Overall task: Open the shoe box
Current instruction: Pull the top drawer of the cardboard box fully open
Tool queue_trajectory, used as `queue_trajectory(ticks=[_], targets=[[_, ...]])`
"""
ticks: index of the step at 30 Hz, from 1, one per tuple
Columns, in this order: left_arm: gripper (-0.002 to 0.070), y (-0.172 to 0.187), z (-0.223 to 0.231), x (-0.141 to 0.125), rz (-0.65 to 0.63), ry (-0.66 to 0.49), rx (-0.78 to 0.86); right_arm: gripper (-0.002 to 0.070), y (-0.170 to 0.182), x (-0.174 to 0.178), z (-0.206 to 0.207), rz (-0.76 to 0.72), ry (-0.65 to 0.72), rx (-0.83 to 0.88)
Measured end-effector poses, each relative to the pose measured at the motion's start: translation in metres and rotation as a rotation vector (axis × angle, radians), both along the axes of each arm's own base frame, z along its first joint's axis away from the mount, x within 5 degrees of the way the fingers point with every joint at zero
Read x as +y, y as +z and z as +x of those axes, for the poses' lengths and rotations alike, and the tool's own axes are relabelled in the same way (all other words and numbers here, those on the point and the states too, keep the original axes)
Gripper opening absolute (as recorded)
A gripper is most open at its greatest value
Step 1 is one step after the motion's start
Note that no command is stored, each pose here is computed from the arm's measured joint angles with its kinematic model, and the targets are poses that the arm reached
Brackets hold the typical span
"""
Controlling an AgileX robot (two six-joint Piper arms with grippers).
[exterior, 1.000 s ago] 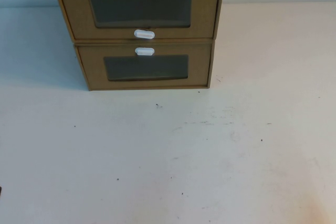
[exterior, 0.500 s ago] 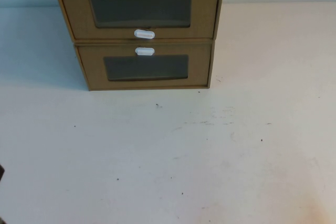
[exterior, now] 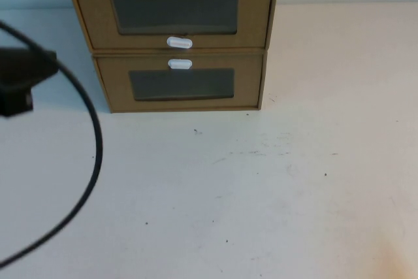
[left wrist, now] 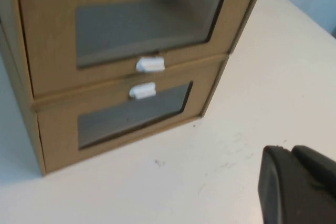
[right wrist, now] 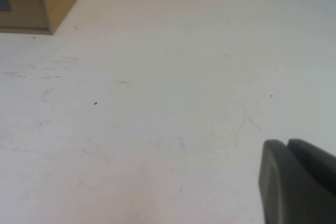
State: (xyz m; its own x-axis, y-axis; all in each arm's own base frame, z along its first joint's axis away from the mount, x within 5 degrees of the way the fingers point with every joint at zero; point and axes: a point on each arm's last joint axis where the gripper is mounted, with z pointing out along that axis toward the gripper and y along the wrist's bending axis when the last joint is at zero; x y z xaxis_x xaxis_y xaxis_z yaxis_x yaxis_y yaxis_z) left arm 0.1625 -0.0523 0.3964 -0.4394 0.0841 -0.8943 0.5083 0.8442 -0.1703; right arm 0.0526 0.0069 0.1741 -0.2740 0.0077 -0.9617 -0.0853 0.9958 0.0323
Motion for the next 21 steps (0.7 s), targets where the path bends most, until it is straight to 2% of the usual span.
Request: queue_trajectory(ticks=[5,11,21], targets=[[-0.0005,0.038,0.038,-0.004,0.028,-0.056,-0.066,-0.0013,0.000,0.000,0.000,0.000,0.000,0.000],[-0.0005,0.066,0.095,-0.012,0.030,-0.099,-0.111,-0.0013,0.000,0.000,0.000,0.000,0.000,0.000],[-0.0005,0.068,0.184,-0.061,0.035,-0.231,-0.131,-0.0014,0.000,0.000,0.000,0.000,0.000,0.000]])
